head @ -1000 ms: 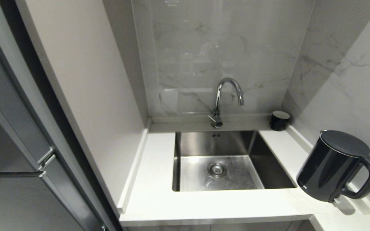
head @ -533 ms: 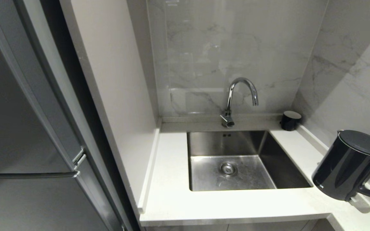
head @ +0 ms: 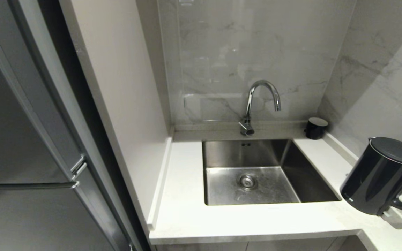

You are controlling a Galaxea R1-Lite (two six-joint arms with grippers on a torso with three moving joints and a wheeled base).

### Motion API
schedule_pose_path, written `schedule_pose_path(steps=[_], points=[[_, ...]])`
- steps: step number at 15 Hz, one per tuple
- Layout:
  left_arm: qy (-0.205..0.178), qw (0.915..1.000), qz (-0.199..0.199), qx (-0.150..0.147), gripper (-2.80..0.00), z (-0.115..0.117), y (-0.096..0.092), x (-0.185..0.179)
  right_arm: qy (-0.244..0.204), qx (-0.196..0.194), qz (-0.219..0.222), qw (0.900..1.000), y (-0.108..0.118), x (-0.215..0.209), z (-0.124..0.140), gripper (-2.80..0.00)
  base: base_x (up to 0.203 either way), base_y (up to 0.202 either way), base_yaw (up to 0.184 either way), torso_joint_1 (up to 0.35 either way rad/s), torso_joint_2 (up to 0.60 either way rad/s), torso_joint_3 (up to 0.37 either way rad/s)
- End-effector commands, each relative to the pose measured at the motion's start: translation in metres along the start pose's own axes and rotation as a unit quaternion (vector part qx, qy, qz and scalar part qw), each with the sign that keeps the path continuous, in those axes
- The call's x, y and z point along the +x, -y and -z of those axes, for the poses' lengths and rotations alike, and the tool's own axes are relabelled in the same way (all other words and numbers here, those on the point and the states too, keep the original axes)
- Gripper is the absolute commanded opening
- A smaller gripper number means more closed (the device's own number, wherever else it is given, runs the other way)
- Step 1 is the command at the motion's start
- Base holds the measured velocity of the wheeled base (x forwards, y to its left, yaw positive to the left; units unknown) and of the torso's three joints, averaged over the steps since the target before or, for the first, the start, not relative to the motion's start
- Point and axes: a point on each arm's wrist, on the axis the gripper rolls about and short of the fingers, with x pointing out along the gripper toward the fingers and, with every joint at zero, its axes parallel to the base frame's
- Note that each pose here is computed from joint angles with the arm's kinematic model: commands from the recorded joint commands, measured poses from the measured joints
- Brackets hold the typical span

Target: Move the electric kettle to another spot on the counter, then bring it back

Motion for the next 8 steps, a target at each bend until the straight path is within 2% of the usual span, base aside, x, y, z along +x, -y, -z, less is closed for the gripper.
schedule_pose_path(steps=[1,8], points=[[0.0,1.0,-0.001,0.0,0.0,-0.0002,0.0,0.0001,-0.001,0.0,0.0,1.0,0.0,0.0001,-0.0001,-2.8,0.0,0.0,0.0,-0.12,0.28,0.154],[0.0,1.0,-0.001,0.0,0.0,-0.0002,0.0,0.0001,-0.001,0.0,0.0,1.0,0.0,0.0001,-0.0001,-2.8,0.0,0.0,0.0,-0.133,0.33,0.187]])
